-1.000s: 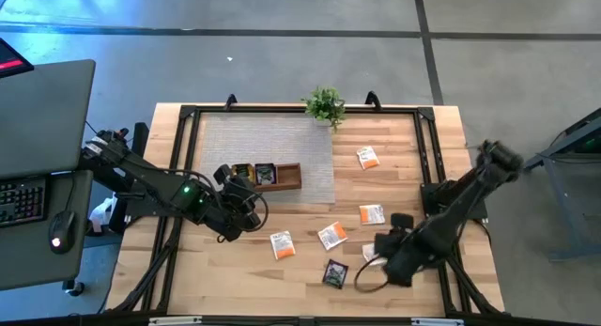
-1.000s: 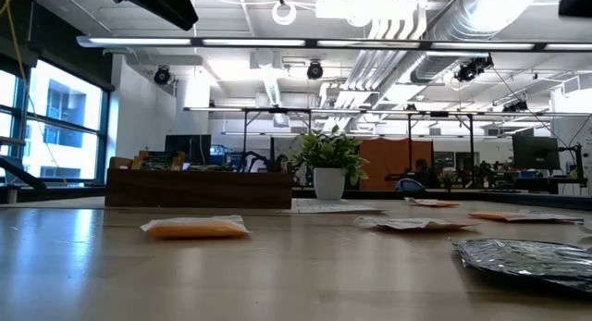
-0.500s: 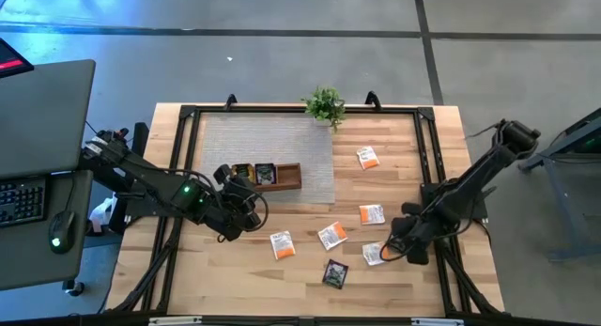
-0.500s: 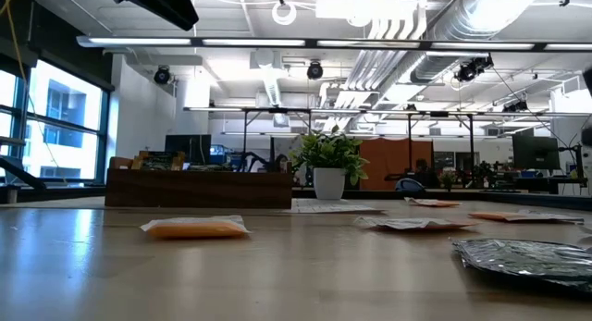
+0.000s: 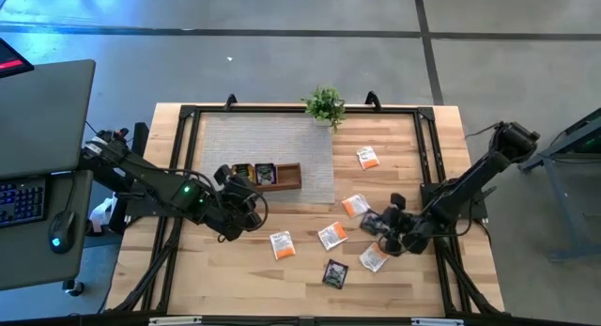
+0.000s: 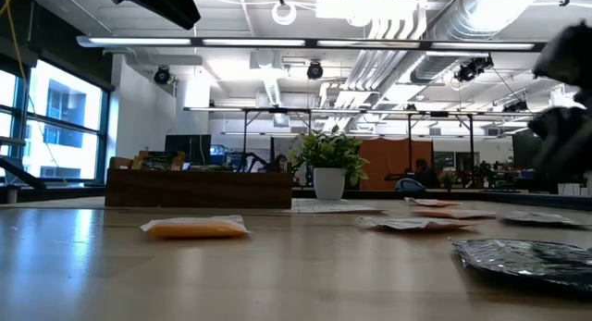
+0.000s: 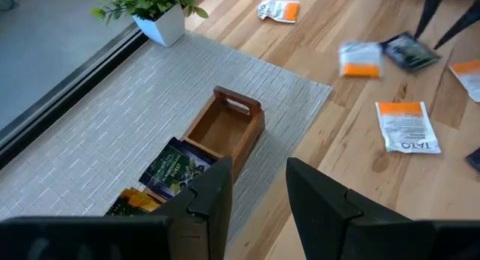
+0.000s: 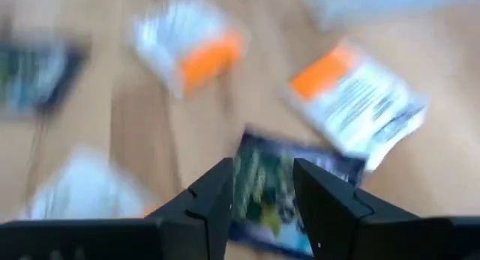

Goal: Pick & Place Tea
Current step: Put the purple tea bag into the middle section of the wooden organizer

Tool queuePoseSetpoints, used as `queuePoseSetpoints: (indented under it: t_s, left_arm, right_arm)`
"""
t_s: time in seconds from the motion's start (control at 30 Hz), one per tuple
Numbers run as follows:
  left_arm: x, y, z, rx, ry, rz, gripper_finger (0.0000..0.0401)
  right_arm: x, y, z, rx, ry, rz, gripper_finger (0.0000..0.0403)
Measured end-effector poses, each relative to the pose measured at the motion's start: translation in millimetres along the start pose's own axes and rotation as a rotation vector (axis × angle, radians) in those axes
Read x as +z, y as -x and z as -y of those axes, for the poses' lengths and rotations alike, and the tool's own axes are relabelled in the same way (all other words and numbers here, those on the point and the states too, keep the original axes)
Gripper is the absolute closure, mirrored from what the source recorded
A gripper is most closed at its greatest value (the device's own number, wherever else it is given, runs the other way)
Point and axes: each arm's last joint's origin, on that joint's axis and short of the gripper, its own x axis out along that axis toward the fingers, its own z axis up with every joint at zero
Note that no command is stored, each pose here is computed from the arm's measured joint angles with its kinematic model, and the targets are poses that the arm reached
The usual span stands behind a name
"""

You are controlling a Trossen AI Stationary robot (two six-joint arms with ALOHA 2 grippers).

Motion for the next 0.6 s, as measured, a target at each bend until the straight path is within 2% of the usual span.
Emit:
queuePoseSetpoints:
  t_s: [0.1,0.17,0.3,0.37,0.43,0.6]
  left_arm:
    - [0.5,0.0,0.9,-0.011,0.008,-0.001,0.0277]
    - [0.1,0.1,1.1,-0.022,0.007,-0.014,0.0277]
    - [-0.4,0.1,1.4,-0.033,0.004,-0.029,0.0277]
    - [-0.5,0.1,1.3,-0.033,0.002,-0.031,0.0277]
    - [-0.5,0.1,1.3,-0.034,0.003,-0.031,0.0277]
    - [-0.7,0.1,1.4,-0.04,0.002,-0.039,0.0277]
  right_arm:
    - [6.2,-4.4,-0.4,-0.09,-0.046,0.15,0.0266]
    - [13.5,-5.7,-3.8,-0.076,-0.026,0.192,0.0266]
    - [30.5,-2.0,-18.3,0.029,0.267,0.163,0.0266]
    - [40.1,-0.9,-21.0,0.017,0.37,0.174,0.0266]
    - [46.6,-2.8,-16.3,-0.031,0.388,0.138,0.0266]
    - [42.8,-9.5,11.7,-0.123,0.405,-0.145,0.0266]
